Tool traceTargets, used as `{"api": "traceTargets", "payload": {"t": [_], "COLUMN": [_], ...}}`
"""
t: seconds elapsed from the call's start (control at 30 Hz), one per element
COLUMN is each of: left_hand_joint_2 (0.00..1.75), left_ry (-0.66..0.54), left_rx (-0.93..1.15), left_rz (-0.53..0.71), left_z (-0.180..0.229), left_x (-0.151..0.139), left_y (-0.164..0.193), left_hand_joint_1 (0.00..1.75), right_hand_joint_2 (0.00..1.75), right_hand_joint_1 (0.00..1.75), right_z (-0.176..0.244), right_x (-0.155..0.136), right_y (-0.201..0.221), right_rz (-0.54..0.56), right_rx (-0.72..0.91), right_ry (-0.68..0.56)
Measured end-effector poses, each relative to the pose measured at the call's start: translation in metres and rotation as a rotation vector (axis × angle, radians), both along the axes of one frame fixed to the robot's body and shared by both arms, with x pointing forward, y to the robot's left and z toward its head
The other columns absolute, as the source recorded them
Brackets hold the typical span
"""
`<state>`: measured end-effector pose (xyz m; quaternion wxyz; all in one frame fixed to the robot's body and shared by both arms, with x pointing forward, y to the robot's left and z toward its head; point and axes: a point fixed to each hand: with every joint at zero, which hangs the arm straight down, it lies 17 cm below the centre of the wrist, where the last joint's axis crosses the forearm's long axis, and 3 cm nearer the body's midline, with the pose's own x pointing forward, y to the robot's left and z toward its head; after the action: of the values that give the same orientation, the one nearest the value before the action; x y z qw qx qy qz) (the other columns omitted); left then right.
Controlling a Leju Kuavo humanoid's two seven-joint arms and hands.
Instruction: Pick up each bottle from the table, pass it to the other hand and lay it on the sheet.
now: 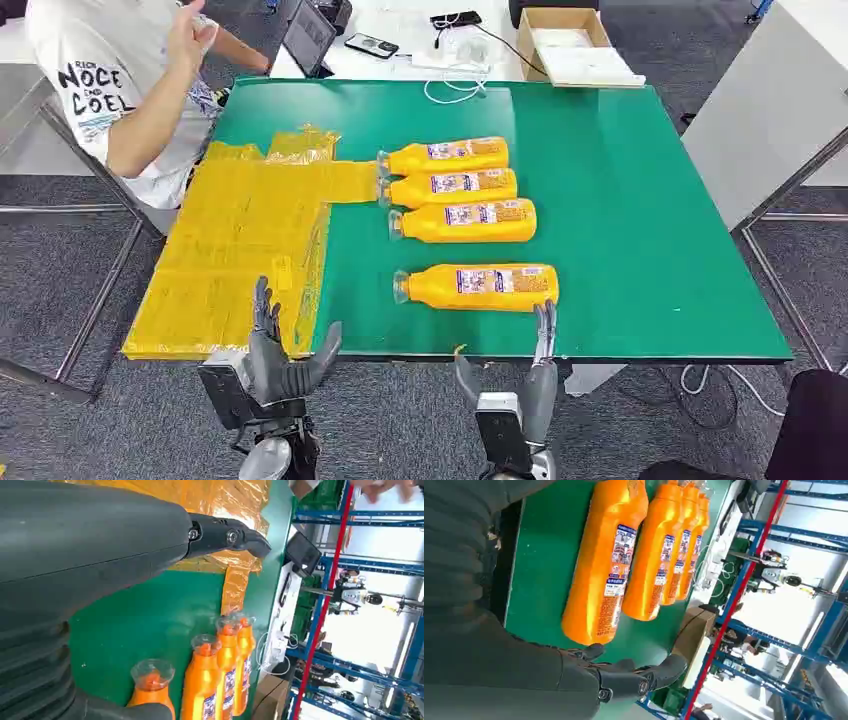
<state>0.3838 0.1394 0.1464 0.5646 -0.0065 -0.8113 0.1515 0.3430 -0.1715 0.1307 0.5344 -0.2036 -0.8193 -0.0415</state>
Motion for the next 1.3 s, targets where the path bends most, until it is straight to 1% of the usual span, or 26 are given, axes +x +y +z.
{"api": "traceTargets", "payload": {"t": [0.27, 0.5, 0.67, 0.77, 0.9, 1.03, 1.17, 1.3], "left_hand_joint_2": [1.75, 1.75, 1.75, 1.75, 1.75, 1.75, 1.75, 1.75], "left_ry": [-0.001, -0.011, -0.027, -0.027, -0.023, -0.012, -0.002, -0.002], "left_rx": [0.013, 0.057, 0.099, 0.144, 0.162, 0.169, 0.174, 0.174], "left_rz": [-0.006, -0.009, -0.013, 0.0, 0.011, 0.009, 0.009, 0.009], "left_z": [0.0, -0.002, -0.001, -0.002, -0.003, -0.008, -0.012, -0.012], "left_x": [0.001, 0.003, 0.009, 0.023, 0.033, 0.038, 0.041, 0.041], "left_y": [-0.002, -0.004, -0.007, -0.005, -0.001, 0.002, 0.005, 0.005], "left_hand_joint_1": [0.0, 0.0, 0.0, 0.0, 0.0, 0.0, 0.0, 0.0], "right_hand_joint_2": [1.75, 1.75, 1.75, 1.75, 1.75, 1.75, 1.75, 1.75], "right_hand_joint_1": [0.0, 0.0, 0.0, 0.0, 0.0, 0.0, 0.0, 0.0], "right_z": [0.004, 0.015, 0.017, 0.016, 0.017, -0.004, -0.019, -0.019], "right_x": [0.001, 0.009, 0.02, 0.04, 0.055, 0.077, 0.101, 0.101], "right_y": [0.003, -0.003, -0.007, -0.007, -0.011, -0.014, -0.028, -0.028], "right_rz": [0.01, 0.016, 0.025, 0.083, 0.109, 0.18, 0.208, 0.208], "right_rx": [-0.042, -0.125, -0.153, -0.188, -0.207, -0.277, -0.366, -0.366], "right_ry": [-0.016, -0.06, -0.051, -0.021, -0.004, 0.105, 0.2, 0.2]}}
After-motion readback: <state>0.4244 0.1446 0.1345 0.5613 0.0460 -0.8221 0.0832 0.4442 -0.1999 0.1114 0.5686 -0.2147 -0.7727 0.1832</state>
